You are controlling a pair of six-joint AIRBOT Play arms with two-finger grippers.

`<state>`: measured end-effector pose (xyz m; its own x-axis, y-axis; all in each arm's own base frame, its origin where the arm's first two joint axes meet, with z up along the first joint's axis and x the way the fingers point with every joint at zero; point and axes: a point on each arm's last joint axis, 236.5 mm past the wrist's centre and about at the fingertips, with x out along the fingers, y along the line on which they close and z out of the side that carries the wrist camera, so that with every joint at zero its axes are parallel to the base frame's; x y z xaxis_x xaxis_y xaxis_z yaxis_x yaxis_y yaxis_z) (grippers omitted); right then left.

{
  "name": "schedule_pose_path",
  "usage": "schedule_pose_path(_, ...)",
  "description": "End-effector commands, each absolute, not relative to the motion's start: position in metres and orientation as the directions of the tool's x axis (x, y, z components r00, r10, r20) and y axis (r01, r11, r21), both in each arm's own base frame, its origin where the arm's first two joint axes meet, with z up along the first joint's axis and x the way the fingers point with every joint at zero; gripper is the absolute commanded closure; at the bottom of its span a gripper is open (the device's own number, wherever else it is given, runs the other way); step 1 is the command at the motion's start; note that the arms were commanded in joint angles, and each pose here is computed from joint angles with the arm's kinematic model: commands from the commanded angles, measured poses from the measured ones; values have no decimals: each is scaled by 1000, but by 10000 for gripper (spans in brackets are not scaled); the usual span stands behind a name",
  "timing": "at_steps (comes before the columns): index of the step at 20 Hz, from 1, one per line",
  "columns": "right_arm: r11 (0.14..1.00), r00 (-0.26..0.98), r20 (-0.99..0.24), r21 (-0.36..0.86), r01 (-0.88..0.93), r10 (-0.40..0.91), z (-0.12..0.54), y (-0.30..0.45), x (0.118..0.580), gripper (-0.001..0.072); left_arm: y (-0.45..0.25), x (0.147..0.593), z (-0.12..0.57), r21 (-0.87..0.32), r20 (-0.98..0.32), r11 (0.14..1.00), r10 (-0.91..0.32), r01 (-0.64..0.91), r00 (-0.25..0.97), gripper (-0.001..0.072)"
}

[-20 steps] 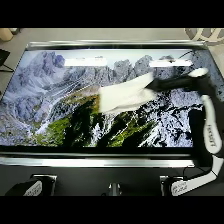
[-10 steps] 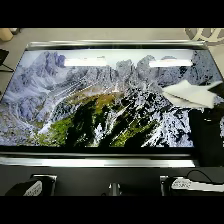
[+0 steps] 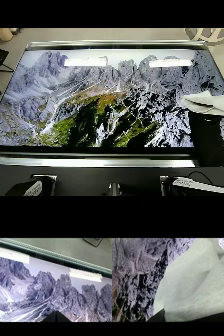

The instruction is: Fold the shirts.

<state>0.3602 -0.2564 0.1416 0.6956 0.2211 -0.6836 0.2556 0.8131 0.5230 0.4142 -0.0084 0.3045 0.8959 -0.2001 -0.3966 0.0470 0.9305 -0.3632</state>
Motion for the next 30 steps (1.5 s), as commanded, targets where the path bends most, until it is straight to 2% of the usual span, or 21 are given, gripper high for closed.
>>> schedule_pose_path(1, 792, 728, -656, 545, 275, 200, 162, -264, 341, 690, -8, 415, 304, -358, -397, 933, -200, 50, 896, 679)
schedule_pose_path(3, 802, 627, -737, 522, 290, 253, 149, -247, 313, 690, -8, 416, 303, -351, -400, 935, -201, 53, 894, 679)
schedule_pose_path(6, 846, 307, -911, 382, 372, 276, 107, -232, 252, 690, -8, 418, 300, -353, -406, 934, -201, 50, 891, 679)
schedule_pose_path(10, 868, 91, -971, 239, 434, 222, 77, -241, 208, 690, -8, 418, 300, -353, -406, 934, -201, 50, 892, 679)
schedule_pose_path(12, 872, 35, -976, 209, 442, 216, 59, -244, 195, 691, -8, 418, 300, -353, -406, 934, -201, 50, 892, 679)
schedule_pose_path(20, 882, -20, -974, 194, 429, 224, -1, -241, 182, 690, -8, 418, 300, -353, -406, 934, -201, 50, 892, 679)
schedule_pose_path(27, 862, -115, -947, 219, 458, 301, -29, -218, 156, 686, -8, 418, 300, -356, -404, 933, -204, 51, 892, 679)
schedule_pose_path(28, 867, -137, -949, 193, 459, 284, -29, -221, 151, 580, -8, 418, 300, -356, -404, 933, -204, 51, 892, 679)
schedule_pose_path(29, 875, -158, -950, 171, 454, 268, -28, -225, 146, 213, -8, 418, 300, -356, -405, 933, -203, 51, 892, 679)
schedule_pose_path(30, 888, -155, -954, 169, 427, 257, -26, -227, 146, 13, -8, 418, 300, -355, -404, 933, -203, 52, 892, 679)
